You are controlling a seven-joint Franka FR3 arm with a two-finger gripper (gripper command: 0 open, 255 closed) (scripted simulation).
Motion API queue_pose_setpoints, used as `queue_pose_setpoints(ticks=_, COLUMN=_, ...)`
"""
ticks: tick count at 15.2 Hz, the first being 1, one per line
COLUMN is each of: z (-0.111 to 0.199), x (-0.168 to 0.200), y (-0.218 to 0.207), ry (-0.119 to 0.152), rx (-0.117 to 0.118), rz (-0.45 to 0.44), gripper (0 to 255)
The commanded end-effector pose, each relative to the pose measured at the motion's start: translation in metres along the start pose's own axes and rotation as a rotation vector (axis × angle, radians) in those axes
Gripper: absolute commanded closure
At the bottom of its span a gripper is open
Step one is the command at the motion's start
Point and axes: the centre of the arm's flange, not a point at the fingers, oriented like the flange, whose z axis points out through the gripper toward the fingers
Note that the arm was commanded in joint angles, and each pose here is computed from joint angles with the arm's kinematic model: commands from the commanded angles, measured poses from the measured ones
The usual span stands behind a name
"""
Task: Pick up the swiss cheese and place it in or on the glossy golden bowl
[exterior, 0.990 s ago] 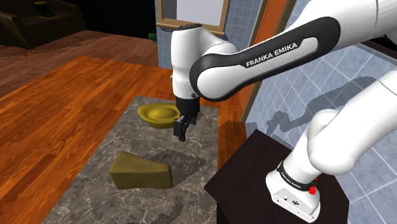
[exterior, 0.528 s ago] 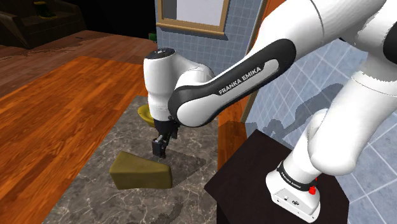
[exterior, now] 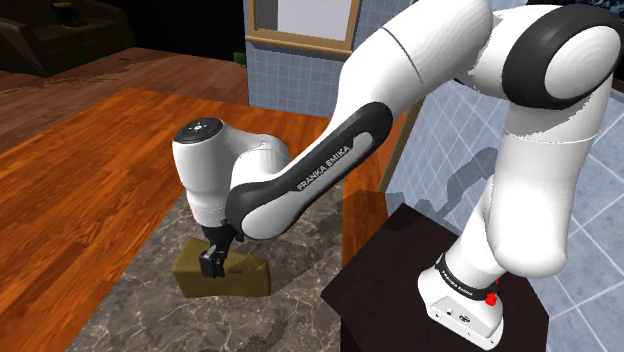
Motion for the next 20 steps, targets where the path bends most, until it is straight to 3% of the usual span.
queue_pose_setpoints(ticks=1, z=0.012, x=0.003, y=-0.004, ry=0.003, rx=-0.002, rz=-0.005, gripper=0)
queue_pose_setpoints(ticks=7, z=0.042, x=0.003, y=-0.004, ry=0.003, rx=-0.002, rz=-0.005, gripper=0)
queue_pose_setpoints(ticks=15, z=0.042, x=0.003, y=-0.004, ry=0.003, rx=-0.002, rz=-0.005, gripper=0)
queue_pose_setpoints(ticks=16, z=0.042, x=0.003, y=-0.004, ry=0.003, rx=-0.002, rz=-0.005, gripper=255)
queue_pose_setpoints(ticks=20, z=0.042, x=0.003, y=-0.004, ry=0.003, rx=-0.002, rz=-0.005, gripper=255)
